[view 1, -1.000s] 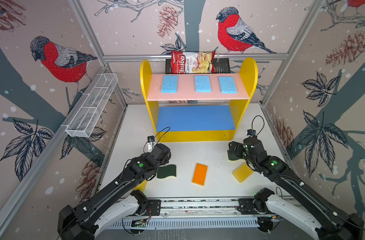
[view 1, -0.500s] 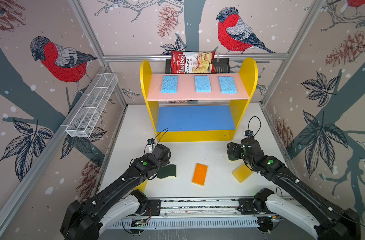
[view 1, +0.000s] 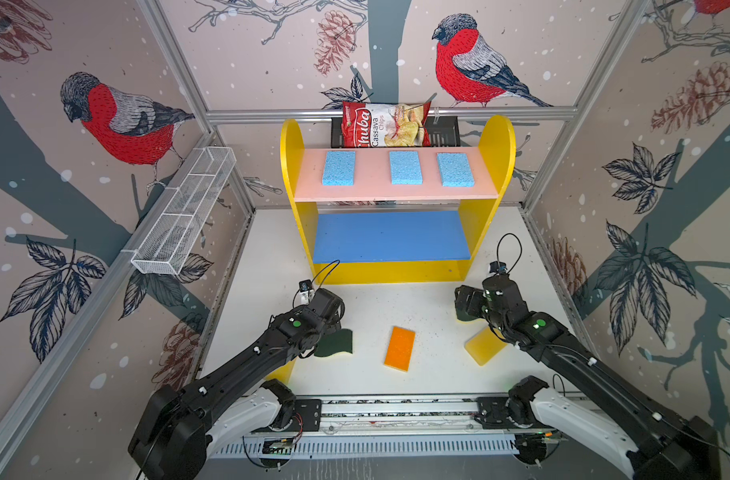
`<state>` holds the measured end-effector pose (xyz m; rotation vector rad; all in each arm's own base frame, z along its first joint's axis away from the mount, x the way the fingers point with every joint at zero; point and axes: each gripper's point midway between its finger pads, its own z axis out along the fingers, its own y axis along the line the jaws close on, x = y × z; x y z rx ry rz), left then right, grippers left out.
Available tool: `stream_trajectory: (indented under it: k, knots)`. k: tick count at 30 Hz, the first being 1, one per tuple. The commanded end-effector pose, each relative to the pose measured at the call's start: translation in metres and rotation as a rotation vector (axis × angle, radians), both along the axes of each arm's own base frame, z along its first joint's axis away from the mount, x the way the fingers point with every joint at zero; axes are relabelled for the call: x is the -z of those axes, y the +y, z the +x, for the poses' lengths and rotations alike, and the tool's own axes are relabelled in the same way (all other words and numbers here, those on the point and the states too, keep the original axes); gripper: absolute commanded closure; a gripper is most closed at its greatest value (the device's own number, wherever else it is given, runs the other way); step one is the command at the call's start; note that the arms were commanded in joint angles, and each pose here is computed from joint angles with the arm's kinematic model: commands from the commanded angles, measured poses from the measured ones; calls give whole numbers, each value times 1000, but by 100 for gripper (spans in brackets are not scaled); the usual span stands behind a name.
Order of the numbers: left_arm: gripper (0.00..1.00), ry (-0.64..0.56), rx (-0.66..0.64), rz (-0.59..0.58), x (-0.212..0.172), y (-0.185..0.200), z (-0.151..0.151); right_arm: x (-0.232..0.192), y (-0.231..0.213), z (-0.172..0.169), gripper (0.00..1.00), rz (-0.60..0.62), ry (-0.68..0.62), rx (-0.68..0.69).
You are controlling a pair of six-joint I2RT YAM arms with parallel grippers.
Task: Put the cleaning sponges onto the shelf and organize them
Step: 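Lower the left gripper around the green-and-yellow sponge and close it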
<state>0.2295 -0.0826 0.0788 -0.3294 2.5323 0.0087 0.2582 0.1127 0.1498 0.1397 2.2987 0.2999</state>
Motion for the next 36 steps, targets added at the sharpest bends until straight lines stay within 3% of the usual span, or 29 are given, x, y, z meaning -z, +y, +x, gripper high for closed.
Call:
stream_trajectory:
  k: [1,15,22,36]
  knots:
    - [11,1,-19,14,4,1,4,-4,2,2,0,12,-25,-10]
    - [6,62,-3,106,29,3,10,-5,-1,1,0,13,-25,-8]
    - [6,55,41,106,33,1,22,-6,-2,0,0,12,-24,-6]
    - [7,161,122,111,53,-9,27,-9,-4,-1,0,19,-34,-6]
